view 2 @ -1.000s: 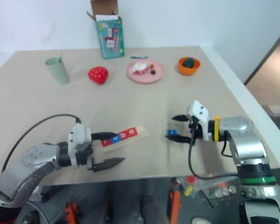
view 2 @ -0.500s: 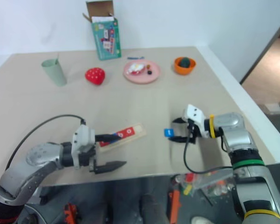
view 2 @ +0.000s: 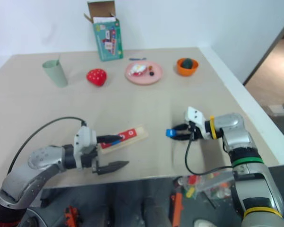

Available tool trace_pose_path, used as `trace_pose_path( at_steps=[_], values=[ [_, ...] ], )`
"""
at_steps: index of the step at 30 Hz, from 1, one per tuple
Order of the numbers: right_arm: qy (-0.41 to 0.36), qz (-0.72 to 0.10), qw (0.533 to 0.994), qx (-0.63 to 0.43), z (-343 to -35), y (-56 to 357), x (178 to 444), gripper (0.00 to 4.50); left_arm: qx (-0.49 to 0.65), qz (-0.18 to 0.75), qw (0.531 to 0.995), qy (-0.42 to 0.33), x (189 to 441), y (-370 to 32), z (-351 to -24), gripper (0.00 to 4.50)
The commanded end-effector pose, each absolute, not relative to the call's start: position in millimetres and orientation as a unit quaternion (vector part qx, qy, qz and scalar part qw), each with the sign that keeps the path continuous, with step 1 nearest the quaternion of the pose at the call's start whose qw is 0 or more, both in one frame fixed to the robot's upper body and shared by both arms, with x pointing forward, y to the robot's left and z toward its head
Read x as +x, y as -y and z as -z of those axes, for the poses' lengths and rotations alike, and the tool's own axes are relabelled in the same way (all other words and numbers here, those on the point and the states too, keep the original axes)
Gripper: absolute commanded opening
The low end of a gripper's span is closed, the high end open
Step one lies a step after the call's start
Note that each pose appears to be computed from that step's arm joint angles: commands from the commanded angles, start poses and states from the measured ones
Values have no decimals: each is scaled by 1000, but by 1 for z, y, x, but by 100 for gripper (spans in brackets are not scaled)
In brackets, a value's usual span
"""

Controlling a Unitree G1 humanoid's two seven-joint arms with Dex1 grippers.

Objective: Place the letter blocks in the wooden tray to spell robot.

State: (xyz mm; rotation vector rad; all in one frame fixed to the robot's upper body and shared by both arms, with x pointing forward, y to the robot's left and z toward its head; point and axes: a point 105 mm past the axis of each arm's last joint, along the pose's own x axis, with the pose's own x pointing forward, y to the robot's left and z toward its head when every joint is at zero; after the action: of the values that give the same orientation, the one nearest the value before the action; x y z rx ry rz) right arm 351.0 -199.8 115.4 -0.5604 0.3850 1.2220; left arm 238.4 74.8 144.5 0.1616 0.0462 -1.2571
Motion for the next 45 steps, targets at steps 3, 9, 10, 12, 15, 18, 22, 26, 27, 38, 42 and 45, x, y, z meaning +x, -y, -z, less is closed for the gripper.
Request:
trace_pose_path(
  at_steps=[3,9,10,12,15,18,22,26,27,38,42,45],
  values=[
    [-147,-570,761,-273,-127,193,352,120,81,577,813,-3,239,-78,-149,450],
    [-98,-621,710,-318,-157,151,361,120,45,497,866,4,256,-96,-147,450],
    [-93,-632,694,-332,-159,142,362,120,38,481,876,5,259,-99,-147,450],
    [-90,-648,671,-348,-160,130,363,120,30,466,884,6,261,-101,-147,450],
    [-79,-671,640,-366,-161,109,366,120,26,450,892,9,261,-102,-147,450],
    [-84,-686,620,-373,-158,95,368,120,27,444,895,9,259,-102,-146,450],
    [-106,-686,600,-396,-147,94,372,120,27,439,898,10,257,-101,-145,450],
    [-112,-683,601,-401,-146,94,376,120,27,435,900,11,257,-102,-146,450],
    [-113,-682,601,-402,-146,94,377,120,27,435,900,12,257,-102,-146,450],
    [-112,-690,594,-398,-146,86,377,120,30,435,900,10,255,-101,-145,450],
    [-111,-695,591,-394,-145,81,376,120,30,434,900,10,255,-100,-145,450],
    [-109,-699,589,-391,-145,76,376,120,31,435,900,10,255,-99,-145,450]
  ],
)
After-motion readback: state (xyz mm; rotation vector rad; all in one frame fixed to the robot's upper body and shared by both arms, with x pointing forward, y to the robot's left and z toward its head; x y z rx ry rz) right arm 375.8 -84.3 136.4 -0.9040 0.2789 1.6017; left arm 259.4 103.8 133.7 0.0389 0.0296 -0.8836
